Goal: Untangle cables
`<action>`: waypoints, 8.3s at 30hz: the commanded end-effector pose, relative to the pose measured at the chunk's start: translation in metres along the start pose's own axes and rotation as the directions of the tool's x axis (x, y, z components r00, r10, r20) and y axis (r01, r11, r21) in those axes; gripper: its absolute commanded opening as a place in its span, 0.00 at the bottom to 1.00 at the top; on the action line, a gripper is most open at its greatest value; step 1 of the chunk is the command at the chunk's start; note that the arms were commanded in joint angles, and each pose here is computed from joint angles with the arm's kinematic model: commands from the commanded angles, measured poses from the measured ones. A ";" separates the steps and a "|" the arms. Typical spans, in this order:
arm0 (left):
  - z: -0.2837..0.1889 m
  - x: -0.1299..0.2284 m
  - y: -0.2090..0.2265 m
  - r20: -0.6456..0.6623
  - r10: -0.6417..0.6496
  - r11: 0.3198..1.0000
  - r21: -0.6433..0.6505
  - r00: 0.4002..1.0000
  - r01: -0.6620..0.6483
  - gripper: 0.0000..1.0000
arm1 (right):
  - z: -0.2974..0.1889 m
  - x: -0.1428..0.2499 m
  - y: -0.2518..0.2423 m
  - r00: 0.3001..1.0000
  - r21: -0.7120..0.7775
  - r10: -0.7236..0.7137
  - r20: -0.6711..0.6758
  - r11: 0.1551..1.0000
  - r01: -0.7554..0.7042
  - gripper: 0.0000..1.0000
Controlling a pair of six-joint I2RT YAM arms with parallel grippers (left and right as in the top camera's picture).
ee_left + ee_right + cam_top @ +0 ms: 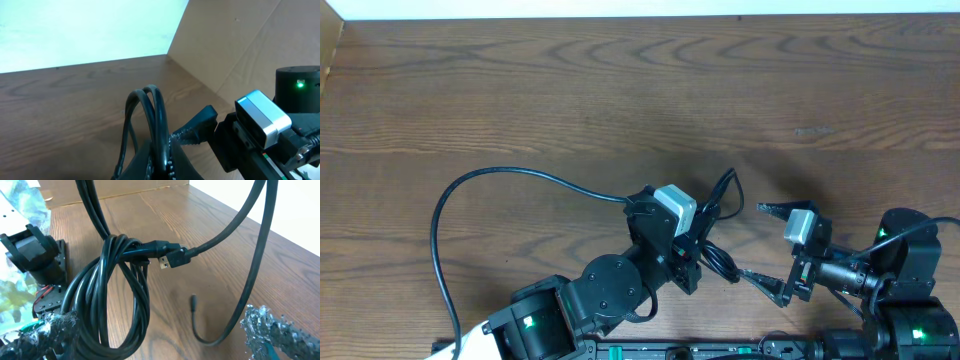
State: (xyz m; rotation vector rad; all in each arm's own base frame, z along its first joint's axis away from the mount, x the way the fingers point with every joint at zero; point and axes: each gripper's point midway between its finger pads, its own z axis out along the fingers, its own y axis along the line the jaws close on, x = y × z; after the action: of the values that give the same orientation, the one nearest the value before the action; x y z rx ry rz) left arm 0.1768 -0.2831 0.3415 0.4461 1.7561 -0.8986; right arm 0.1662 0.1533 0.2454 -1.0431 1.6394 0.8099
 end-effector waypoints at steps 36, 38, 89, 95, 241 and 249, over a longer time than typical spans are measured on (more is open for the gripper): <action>0.011 0.002 -0.055 -0.028 -0.025 0.960 0.280 0.999 0.032 0.08 | -0.002 -0.009 -0.003 0.999 0.020 -0.048 0.012 0.999 0.047 0.99; 0.012 0.002 -0.061 -0.031 -0.023 0.950 0.310 0.999 0.032 0.07 | -0.003 -0.009 -0.004 0.999 0.025 -0.049 0.010 0.999 0.048 0.99; -0.008 0.013 -0.110 -0.104 0.010 0.817 0.574 0.994 0.052 0.07 | 0.009 0.032 -0.081 0.943 0.304 0.319 -0.095 0.911 -0.278 0.42; -0.016 0.012 -0.121 -0.104 0.020 0.774 0.632 0.994 0.050 0.08 | -0.013 0.061 -0.113 0.868 0.561 0.490 -0.087 0.744 -0.363 0.46; 0.026 -0.013 0.049 -0.049 -0.280 0.959 0.039 0.959 0.282 0.07 | 0.003 0.063 -0.075 0.899 0.351 0.390 -0.196 0.884 -0.307 0.99; 0.026 -0.022 0.069 -0.003 -0.295 0.955 -0.013 0.955 0.295 0.07 | 0.013 0.041 -0.047 0.915 0.159 0.379 -0.138 0.920 -0.358 0.99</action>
State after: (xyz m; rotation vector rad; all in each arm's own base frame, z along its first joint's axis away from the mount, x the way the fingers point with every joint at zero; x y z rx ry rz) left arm 0.2396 -0.2634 0.3268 0.2312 1.8880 -1.1160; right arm 0.2197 0.1189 0.1829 -0.6687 2.1310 0.7155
